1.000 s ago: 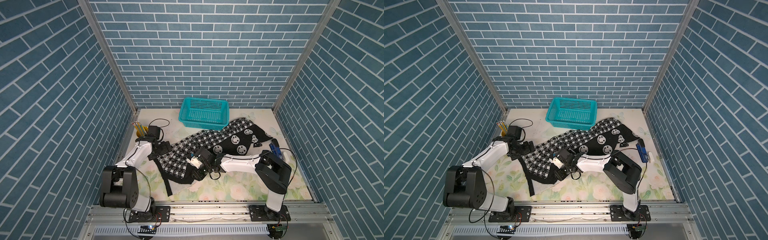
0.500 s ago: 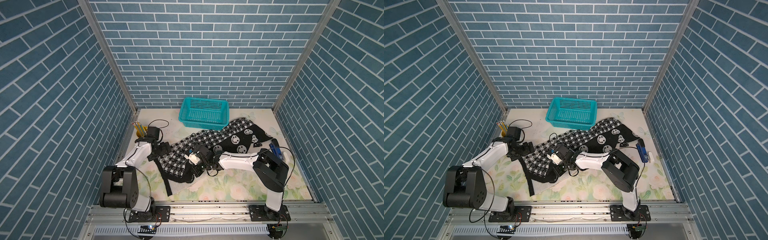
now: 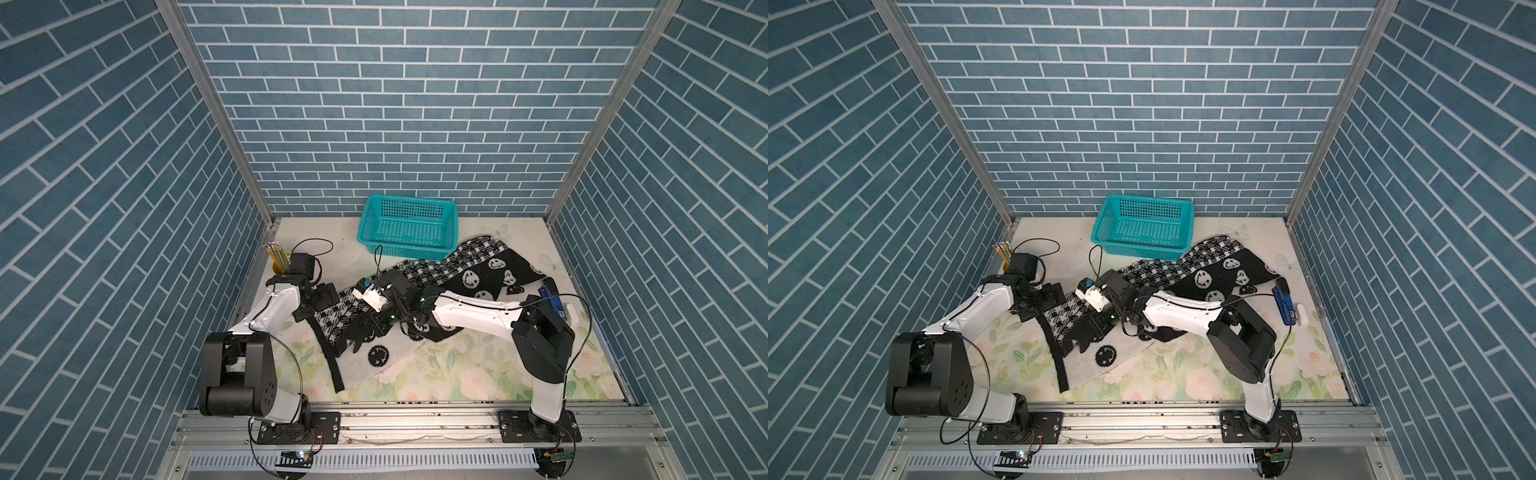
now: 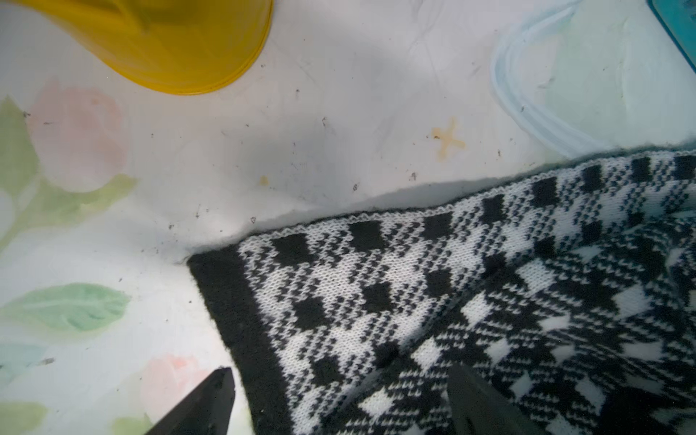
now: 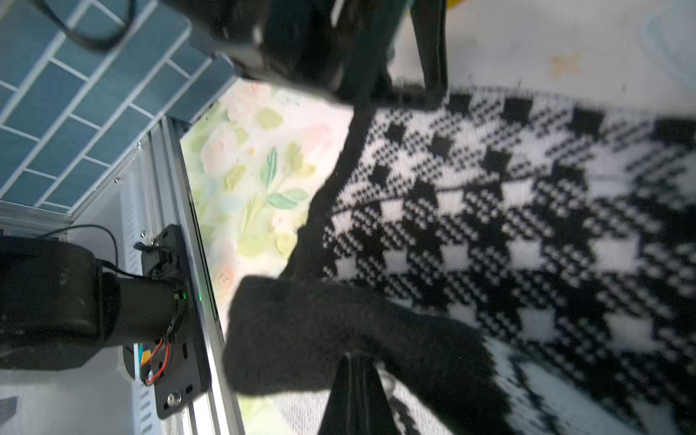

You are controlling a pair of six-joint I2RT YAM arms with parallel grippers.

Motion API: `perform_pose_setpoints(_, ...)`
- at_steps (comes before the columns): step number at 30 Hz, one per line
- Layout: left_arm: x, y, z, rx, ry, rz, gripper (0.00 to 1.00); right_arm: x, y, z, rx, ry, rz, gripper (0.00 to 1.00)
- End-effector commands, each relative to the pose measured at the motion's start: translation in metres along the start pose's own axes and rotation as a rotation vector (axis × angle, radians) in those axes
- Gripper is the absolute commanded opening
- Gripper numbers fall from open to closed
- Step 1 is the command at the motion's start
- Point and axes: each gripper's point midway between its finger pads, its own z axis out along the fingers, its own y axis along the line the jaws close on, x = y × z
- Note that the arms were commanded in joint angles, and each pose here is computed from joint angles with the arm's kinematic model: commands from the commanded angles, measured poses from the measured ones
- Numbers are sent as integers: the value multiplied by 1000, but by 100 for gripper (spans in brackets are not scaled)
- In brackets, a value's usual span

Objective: Roll up the scarf and place it into the basket
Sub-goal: Flatten out the scarf at the center of the board.

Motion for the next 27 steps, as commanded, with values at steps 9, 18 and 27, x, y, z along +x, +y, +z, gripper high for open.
perform_pose_setpoints(9,0,-15,-13,117,-39,-73,94,-30,-81,27,84,-36,13,0)
perform_pose_setpoints(18,19,-22,-10,225,-43,-195,89,-27,-130,17,187,-75,91,0)
perform_pose_setpoints(27,12,-26,11,253,-62,-220,83,-30,-112,10,78,-91,81,26)
